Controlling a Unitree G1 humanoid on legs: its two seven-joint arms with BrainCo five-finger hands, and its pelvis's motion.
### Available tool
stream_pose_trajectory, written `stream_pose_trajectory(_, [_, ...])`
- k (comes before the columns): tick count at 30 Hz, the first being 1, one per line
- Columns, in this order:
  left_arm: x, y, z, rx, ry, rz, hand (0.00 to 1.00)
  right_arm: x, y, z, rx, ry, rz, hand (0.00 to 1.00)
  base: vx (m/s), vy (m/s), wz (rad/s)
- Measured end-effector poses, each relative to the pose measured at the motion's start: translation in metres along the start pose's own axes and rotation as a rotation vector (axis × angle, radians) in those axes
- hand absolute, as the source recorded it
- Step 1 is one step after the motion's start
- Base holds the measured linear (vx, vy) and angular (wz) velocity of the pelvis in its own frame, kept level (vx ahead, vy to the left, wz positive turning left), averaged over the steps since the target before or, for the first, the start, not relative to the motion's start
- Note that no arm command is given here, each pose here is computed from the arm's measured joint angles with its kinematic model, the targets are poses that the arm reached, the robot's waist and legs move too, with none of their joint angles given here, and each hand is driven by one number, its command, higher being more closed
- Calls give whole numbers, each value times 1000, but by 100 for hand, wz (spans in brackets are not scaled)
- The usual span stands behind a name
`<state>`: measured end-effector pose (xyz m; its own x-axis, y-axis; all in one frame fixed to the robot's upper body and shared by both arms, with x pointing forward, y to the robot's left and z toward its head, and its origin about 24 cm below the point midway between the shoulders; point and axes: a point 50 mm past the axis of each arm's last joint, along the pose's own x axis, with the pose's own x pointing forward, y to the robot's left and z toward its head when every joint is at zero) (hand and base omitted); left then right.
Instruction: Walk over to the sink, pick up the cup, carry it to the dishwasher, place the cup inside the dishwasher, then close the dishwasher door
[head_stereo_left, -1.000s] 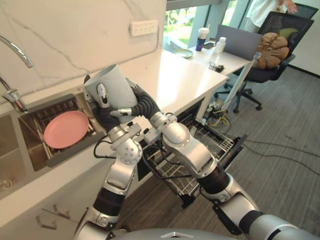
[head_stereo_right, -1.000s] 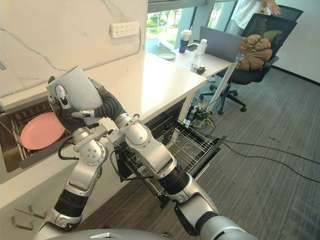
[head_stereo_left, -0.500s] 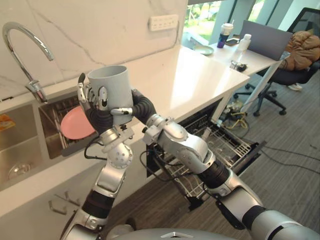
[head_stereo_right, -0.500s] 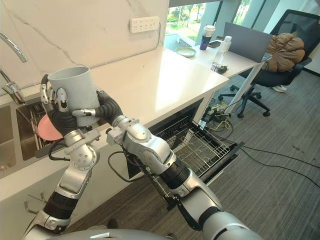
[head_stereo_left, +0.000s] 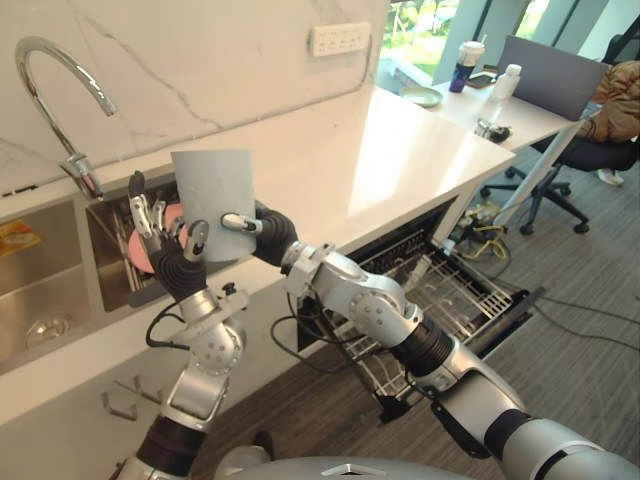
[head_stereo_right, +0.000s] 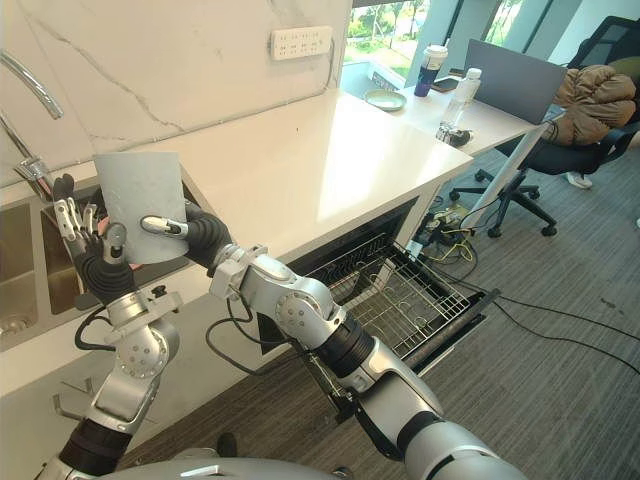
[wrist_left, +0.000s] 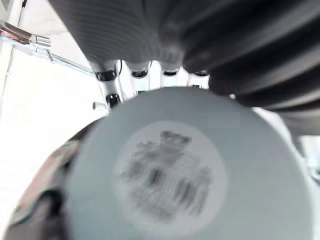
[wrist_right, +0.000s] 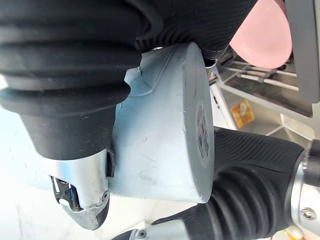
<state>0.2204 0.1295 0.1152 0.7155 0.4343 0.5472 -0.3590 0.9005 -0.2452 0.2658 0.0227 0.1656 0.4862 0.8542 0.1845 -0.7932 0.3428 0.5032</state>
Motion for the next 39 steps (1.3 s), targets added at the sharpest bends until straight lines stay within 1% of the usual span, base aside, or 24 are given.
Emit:
stream_pose_trajectory(1, [-7, -4, 0, -14, 14, -44, 0, 1, 2, -2, 12, 7, 19, 100, 0, 0, 0])
stream_pose_trajectory(8, [-11, -6, 3, -52, 1, -60, 0, 2, 4, -1, 70, -16, 34, 100, 3, 0, -2])
stream_pose_trajectory(15, [-13, -12, 6, -84, -23, -78, 0, 0, 3, 2, 157, -89, 44, 100, 0, 3, -11])
stream_pose_trajectory(21, [-18, -21, 5, -80, -24, -106, 0, -10, -4, -5, 273, -175, 33, 100, 5, -1, -12])
stream_pose_trajectory(29, [-23, -31, 0, -49, -42, -151, 0, -21, -11, -11, 380, -270, 18, 100, -6, 1, -9])
stream_pose_trajectory(32, [-27, -37, -2, -29, -53, -177, 0, -28, -14, -14, 434, -326, 9, 100, -5, -2, -8])
stream_pose_trajectory(34, [-32, -42, -4, -10, -56, -222, 0, -38, -19, -13, 455, -376, -15, 100, 6, -10, -11])
stream_pose_trajectory(35, [-39, -46, -5, 6, -59, -267, 0, -48, -25, -10, 463, -433, -37, 100, 10, -11, -13])
stream_pose_trajectory(37, [-46, -49, -8, 18, -48, -303, 0, -58, -33, -3, 468, -513, -63, 100, 23, -20, -22])
stream_pose_trajectory(38, [-49, -52, -9, 22, -44, -310, 0, -74, -43, 4, 461, -595, -101, 100, 27, -22, -24])
stream_pose_trajectory(39, [-49, -52, -8, 18, -44, -304, 0, -81, -46, 5, 458, -621, -114, 100, 33, -20, -22])
